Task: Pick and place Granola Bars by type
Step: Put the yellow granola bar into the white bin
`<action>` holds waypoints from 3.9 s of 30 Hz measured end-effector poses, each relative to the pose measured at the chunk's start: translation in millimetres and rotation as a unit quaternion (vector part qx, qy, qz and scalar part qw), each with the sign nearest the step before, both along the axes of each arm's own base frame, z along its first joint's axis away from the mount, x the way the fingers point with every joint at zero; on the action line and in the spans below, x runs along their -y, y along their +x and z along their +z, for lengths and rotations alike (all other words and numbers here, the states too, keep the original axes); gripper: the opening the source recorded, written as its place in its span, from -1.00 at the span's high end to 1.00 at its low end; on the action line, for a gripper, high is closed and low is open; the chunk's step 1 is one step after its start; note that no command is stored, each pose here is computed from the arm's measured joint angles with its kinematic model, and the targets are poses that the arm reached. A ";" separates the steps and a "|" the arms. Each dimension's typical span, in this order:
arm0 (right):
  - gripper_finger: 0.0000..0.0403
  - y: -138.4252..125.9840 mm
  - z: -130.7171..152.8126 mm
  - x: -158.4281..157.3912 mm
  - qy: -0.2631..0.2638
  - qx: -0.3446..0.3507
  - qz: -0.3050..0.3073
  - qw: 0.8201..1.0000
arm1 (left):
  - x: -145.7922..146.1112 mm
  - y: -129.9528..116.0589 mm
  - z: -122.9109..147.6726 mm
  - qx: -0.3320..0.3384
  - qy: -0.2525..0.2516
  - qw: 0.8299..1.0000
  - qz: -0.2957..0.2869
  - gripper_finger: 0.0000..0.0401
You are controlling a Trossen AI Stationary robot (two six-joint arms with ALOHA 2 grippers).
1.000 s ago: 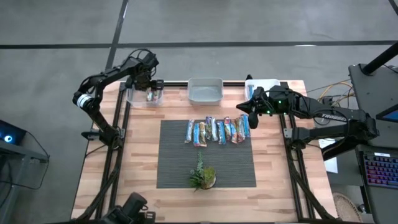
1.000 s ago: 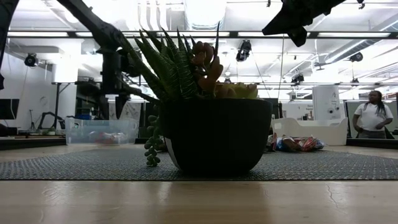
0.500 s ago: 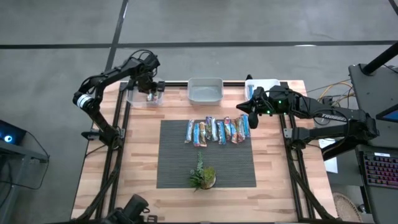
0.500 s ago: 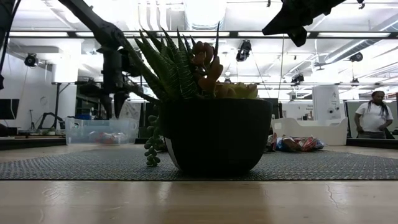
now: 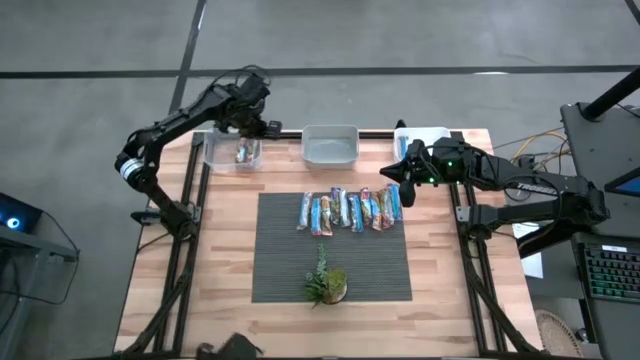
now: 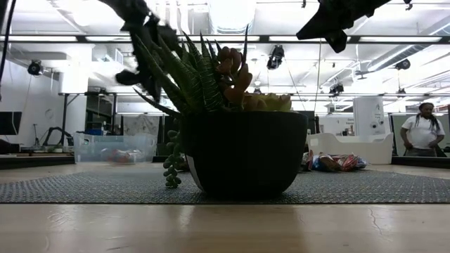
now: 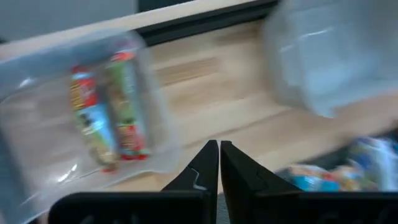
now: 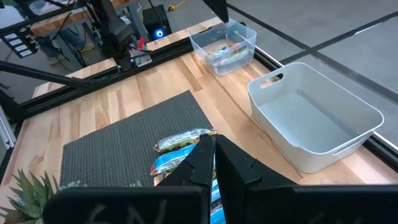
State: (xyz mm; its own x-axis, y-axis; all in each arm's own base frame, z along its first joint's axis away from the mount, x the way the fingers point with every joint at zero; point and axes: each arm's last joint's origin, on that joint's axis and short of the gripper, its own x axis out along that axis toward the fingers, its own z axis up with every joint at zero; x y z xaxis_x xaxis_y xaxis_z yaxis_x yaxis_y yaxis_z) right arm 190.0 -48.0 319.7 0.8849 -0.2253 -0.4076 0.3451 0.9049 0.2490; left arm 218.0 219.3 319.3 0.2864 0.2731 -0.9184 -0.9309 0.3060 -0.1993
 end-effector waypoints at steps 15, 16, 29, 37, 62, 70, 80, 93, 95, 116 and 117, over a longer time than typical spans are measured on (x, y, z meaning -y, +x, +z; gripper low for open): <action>0.96 0.0 0.0 0.0 0.000 0.000 0.000 1.000 | 92.9 67.9 59.5 0.110 0.019 0.989 -0.096 1.00; 0.96 0.0 0.0 0.0 0.000 0.000 0.000 1.000 | 98.9 70.4 59.6 0.112 0.016 0.988 -0.101 1.00; 0.96 0.0 0.0 0.0 -0.003 -0.001 0.002 1.000 | 157.0 88.5 58.5 0.127 -0.021 0.985 -0.112 1.00; 0.96 -0.1 0.0 0.0 -0.003 -0.001 0.002 1.000 | 170.8 92.3 57.2 0.133 -0.040 0.985 -0.101 1.00; 0.96 0.0 0.0 0.0 -0.004 -0.001 0.002 1.000 | 173.1 94.5 52.3 0.133 -0.033 0.988 -0.074 1.00; 0.96 -0.1 0.0 -0.1 -0.003 -0.001 0.002 1.000 | 173.1 94.4 52.3 0.133 -0.033 0.988 -0.074 1.00; 0.96 -0.1 0.0 -0.1 -0.003 -0.001 0.002 1.000 | 172.7 94.9 45.3 0.125 -0.032 0.989 -0.067 1.00; 0.96 0.0 -0.1 -0.1 -0.003 -0.001 0.002 1.000 | 172.2 95.4 24.1 0.098 -0.037 0.993 -0.060 1.00; 0.96 -0.1 0.0 -0.1 -0.003 -0.001 0.002 1.000 | 170.5 96.8 16.2 0.098 -0.036 0.993 -0.058 1.00; 0.96 0.0 -0.1 0.0 -0.003 -0.001 0.002 1.000 | 169.6 106.4 -40.7 0.133 -0.063 0.988 -0.052 1.00; 0.96 0.0 -0.1 0.0 -0.003 -0.001 0.002 1.000 | 169.5 106.8 -39.8 0.134 -0.061 0.988 -0.056 1.00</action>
